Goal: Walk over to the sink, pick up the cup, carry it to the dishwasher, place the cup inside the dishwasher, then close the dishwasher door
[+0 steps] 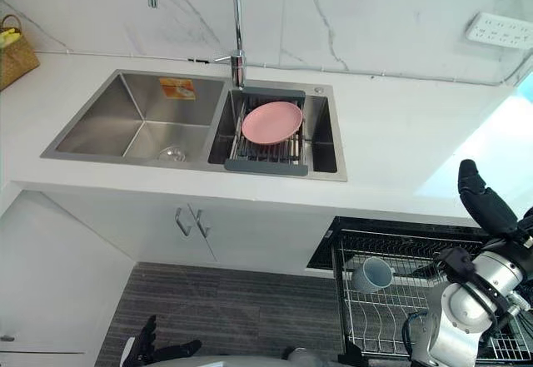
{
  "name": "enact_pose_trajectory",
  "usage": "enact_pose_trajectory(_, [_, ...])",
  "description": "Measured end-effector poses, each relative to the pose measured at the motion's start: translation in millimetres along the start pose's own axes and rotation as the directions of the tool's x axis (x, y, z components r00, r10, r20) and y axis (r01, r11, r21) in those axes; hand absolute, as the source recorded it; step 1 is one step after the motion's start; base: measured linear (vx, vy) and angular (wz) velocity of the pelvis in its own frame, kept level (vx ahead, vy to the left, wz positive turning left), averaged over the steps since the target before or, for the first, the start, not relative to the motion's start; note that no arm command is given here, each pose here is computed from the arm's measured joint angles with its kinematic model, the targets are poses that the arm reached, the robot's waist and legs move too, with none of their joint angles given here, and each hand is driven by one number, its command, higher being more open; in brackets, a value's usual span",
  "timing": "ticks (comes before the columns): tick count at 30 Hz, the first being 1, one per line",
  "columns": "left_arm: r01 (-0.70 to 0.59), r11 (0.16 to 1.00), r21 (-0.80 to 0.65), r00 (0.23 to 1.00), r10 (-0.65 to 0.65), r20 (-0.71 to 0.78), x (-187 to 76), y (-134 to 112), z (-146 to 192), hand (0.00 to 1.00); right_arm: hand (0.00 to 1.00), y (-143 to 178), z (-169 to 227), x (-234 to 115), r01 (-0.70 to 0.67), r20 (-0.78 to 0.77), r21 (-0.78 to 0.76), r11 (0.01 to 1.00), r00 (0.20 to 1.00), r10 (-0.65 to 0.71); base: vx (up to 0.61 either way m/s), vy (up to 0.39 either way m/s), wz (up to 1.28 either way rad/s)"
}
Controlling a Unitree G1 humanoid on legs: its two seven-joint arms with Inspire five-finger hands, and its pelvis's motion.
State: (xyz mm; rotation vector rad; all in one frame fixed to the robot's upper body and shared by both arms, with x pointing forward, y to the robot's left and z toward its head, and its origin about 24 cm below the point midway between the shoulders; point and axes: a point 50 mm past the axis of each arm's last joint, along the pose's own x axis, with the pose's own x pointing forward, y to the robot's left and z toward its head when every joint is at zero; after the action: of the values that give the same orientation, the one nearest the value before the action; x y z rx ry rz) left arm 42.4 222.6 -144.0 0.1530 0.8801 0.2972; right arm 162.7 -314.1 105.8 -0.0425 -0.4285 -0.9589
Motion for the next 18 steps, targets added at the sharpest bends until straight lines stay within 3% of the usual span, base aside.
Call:
enact_pose_trajectory(12, [-0.050, 0.995, -0.088, 0.997, 0.054, 0.046, -4, -8, 3, 1.00, 1.00, 10, 30, 8, -0.123, 0.133, 0.030, 0.992, 0.984, 0.118, 0.03, 0.040, -0.14])
enact_pose_trajectory(18, [-0.090, 0.990, -0.108, 0.994, 0.082, -0.076, -10, -4, -19, 1.00, 1.00, 19, 23, 10, -0.144, 0.116, 0.041, 0.989, 0.984, 0.139, 0.31, 0.224, -0.52])
